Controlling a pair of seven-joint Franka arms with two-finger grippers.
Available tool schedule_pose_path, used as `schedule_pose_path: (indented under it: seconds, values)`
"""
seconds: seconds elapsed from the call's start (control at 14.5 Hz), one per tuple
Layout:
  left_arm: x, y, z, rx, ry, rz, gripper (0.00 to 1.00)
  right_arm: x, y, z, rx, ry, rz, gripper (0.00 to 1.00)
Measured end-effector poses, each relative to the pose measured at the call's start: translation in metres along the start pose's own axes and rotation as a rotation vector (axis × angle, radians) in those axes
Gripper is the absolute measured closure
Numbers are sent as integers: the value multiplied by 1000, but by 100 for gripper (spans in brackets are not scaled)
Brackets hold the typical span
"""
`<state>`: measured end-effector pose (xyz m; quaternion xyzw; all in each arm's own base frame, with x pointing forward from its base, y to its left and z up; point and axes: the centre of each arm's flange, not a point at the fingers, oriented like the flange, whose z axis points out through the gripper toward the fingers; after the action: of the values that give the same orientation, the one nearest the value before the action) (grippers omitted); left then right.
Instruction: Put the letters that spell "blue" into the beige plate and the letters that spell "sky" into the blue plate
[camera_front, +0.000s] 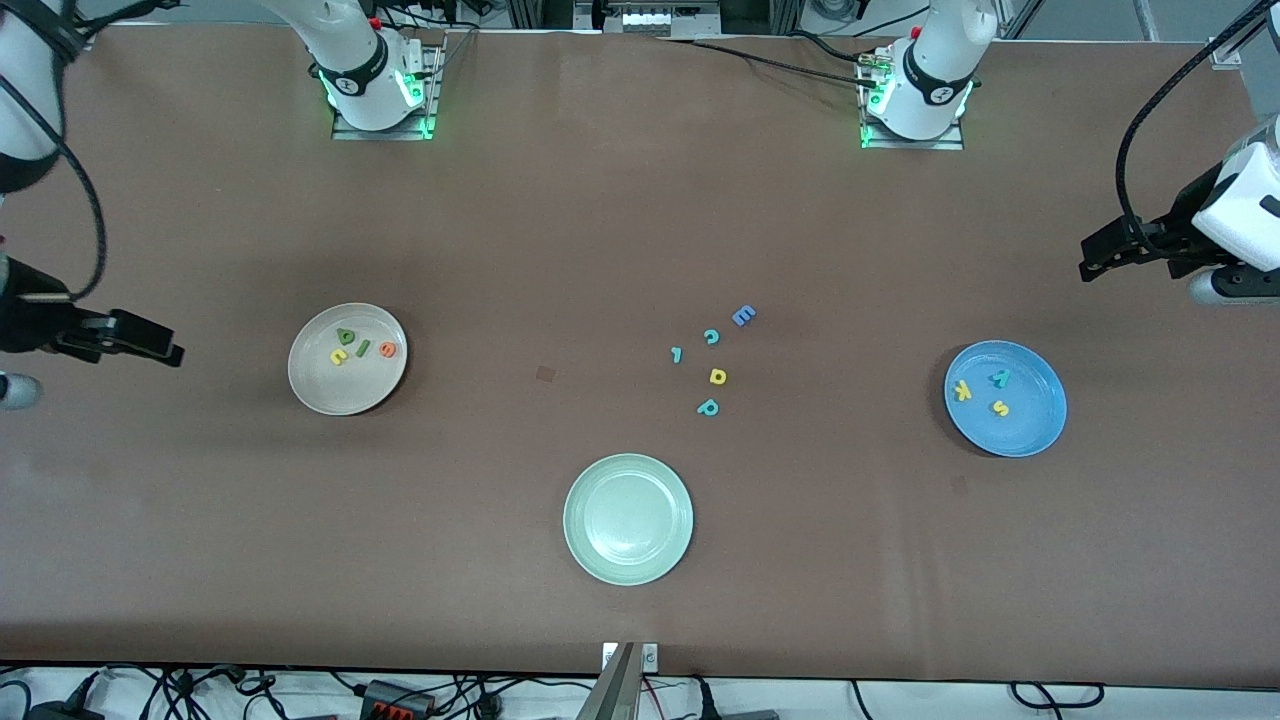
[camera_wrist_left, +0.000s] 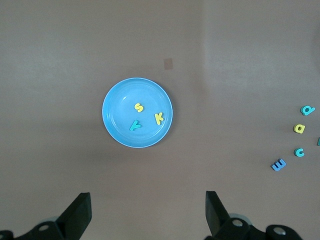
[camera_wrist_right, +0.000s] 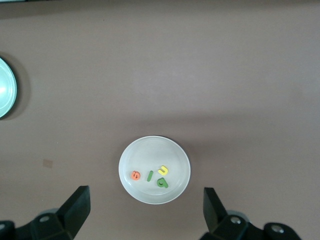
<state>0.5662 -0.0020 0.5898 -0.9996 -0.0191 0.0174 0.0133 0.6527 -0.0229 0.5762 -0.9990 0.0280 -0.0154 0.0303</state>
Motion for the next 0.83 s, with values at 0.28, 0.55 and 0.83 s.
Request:
schedule_pose_path:
  seconds: [0.28,0.55,0.83]
  values:
    - [0,0,0,0,0,0,0,-12,30,-28,-33,29,22,0]
    - [0,0,0,0,0,0,0,-24,20,-31,-37,-8,5,0]
    - [0,0,0,0,0,0,0,-32,27,-27,-36,-16,7,0]
